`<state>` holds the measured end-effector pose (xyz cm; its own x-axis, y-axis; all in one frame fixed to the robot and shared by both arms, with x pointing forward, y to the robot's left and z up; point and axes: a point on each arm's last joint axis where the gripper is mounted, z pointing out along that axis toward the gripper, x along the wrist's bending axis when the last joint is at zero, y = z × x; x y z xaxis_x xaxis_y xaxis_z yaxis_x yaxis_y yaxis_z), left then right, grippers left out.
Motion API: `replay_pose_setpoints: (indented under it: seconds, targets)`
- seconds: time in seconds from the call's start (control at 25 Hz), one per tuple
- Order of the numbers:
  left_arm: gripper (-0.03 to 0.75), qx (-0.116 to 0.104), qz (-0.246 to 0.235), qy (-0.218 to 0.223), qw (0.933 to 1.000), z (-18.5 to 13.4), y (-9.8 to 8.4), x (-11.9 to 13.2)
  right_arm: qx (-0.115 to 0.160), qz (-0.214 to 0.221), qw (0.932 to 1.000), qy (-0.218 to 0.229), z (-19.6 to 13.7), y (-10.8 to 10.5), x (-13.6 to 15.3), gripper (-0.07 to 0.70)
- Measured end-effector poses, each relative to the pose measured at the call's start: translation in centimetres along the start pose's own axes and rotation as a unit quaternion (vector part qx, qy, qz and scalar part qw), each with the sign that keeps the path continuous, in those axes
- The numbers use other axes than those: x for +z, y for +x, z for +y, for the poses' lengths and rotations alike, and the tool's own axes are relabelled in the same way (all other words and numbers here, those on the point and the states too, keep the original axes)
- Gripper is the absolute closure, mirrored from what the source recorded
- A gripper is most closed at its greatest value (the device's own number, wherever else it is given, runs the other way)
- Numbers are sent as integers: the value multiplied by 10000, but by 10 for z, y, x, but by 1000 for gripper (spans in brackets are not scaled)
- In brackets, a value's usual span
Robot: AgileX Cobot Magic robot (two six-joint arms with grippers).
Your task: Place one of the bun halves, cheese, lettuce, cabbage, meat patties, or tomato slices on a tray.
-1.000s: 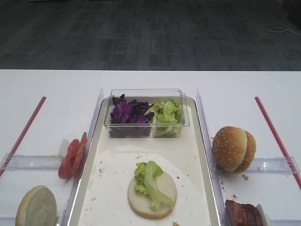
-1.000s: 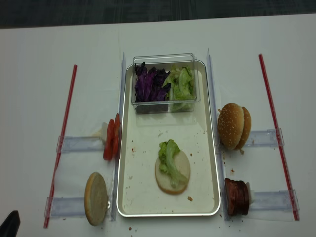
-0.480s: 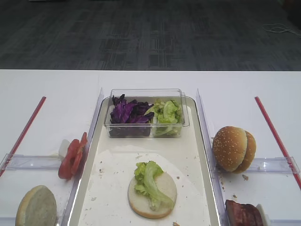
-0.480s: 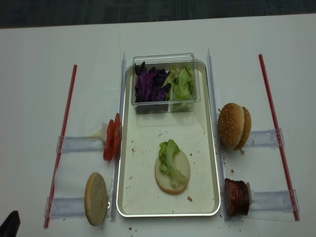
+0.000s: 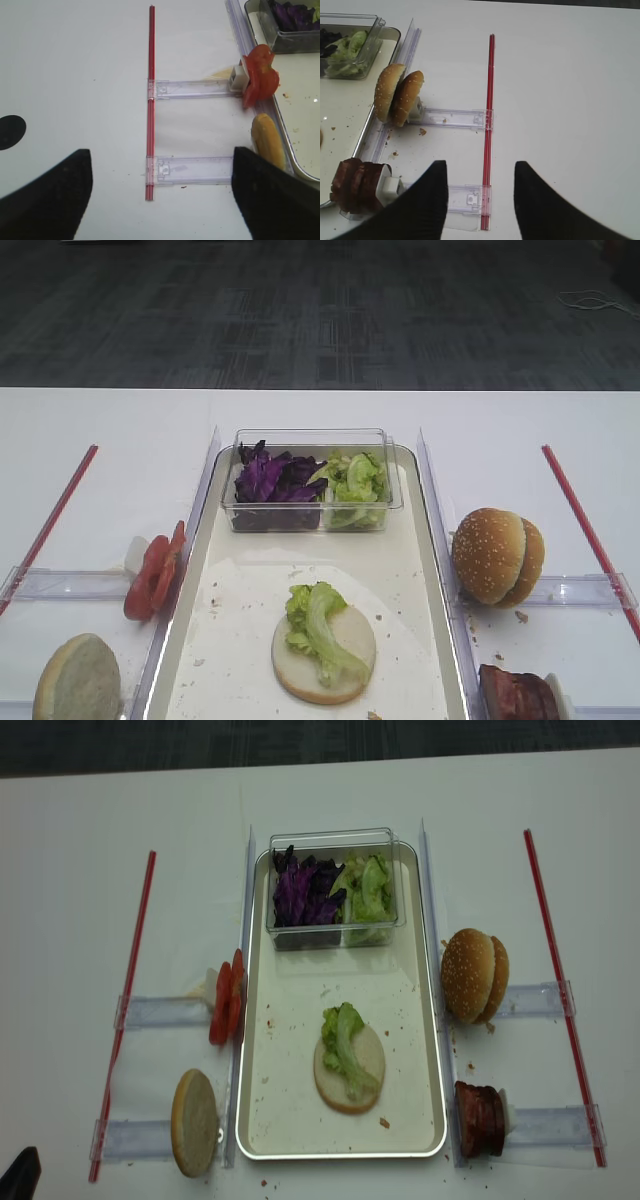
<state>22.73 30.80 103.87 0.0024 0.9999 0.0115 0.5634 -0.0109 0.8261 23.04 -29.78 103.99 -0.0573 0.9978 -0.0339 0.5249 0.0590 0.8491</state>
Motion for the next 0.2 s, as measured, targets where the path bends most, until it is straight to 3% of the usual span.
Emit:
replay_pose_setpoints:
  seconds: [0.2]
  targets:
    - [177,0,0,0,10000,0,0,0,0,0,10000,0,0,0,0,328]
